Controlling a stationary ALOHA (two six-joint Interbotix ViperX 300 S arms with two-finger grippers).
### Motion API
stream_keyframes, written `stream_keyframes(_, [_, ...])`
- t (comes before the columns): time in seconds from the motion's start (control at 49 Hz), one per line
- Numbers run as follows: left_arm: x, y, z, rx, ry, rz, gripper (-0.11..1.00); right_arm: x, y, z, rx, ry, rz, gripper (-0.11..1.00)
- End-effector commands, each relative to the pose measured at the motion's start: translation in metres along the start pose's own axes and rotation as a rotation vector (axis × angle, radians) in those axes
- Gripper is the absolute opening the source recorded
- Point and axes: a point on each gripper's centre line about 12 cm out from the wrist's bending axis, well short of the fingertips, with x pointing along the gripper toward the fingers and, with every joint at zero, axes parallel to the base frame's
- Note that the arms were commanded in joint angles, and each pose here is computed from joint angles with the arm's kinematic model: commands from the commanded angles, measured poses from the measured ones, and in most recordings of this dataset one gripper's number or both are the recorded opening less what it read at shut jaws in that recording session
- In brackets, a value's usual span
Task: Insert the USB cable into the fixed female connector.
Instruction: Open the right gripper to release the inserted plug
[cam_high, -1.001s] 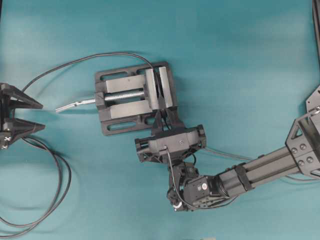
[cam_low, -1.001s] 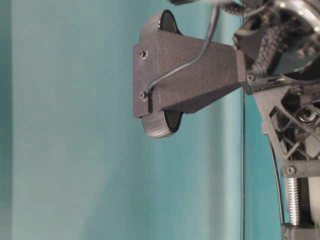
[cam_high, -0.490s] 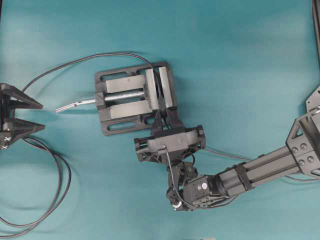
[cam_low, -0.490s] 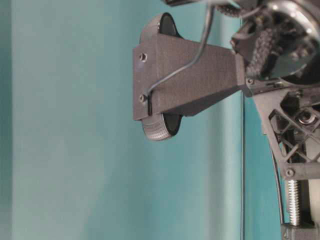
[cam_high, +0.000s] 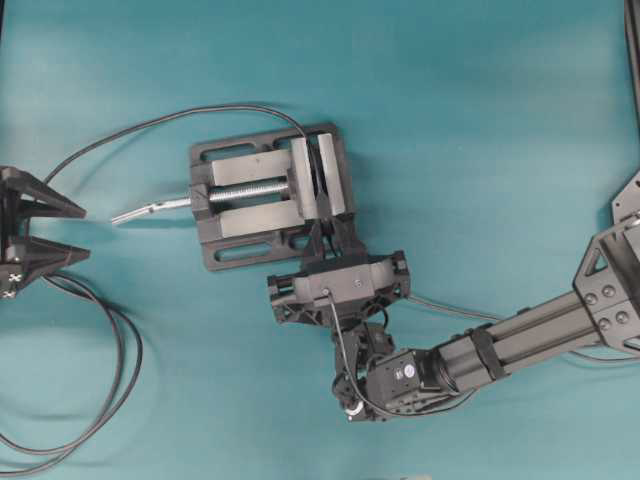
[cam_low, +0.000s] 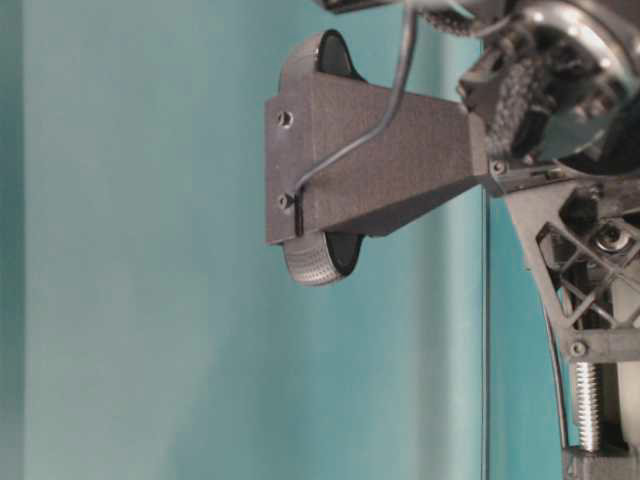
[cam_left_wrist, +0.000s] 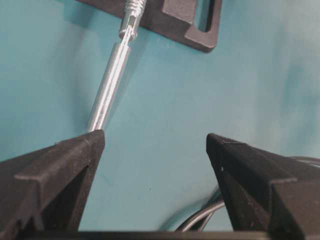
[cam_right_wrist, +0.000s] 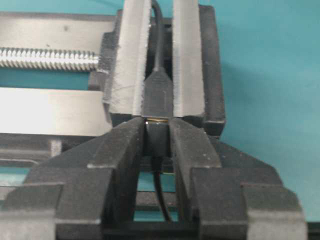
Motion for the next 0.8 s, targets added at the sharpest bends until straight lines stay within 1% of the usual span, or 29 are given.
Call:
stream_keyframes(0.0, [0.0,-0.002,0.004,-0.01,-0.009,-0.002,0.99,0.035,-0.001,0.031,0.068,-0.01,-0.065,0.23])
stream_keyframes(0.143, [0.0,-0.002,0.004,-0.01,-0.009,-0.002,0.99,0.032,0.0,0.031,0.069,-0.009,-0.057,0.42])
stream_keyframes(0.204, [0.0,-0.002,0.004,-0.01,-0.009,-0.002,0.99,0.029,0.0,0.031,0.069,-0.01,-0.052,0.46])
stream_keyframes(0.388, [0.0,-0.002,0.004,-0.01,-0.01,-0.003,0.99,0.011,0.005,0.028,0.068,-0.008,-0.013,0.47])
stream_keyframes(0.613, [0.0,-0.002,0.004,-0.01,-0.009,-0.002,0.99,-0.024,0.013,0.024,0.077,0.015,0.056,0.48])
stream_keyframes(0.776, [0.0,-0.002,0.004,-0.008,-0.009,-0.002,0.99,-0.04,0.014,0.019,0.079,0.039,0.066,0.48])
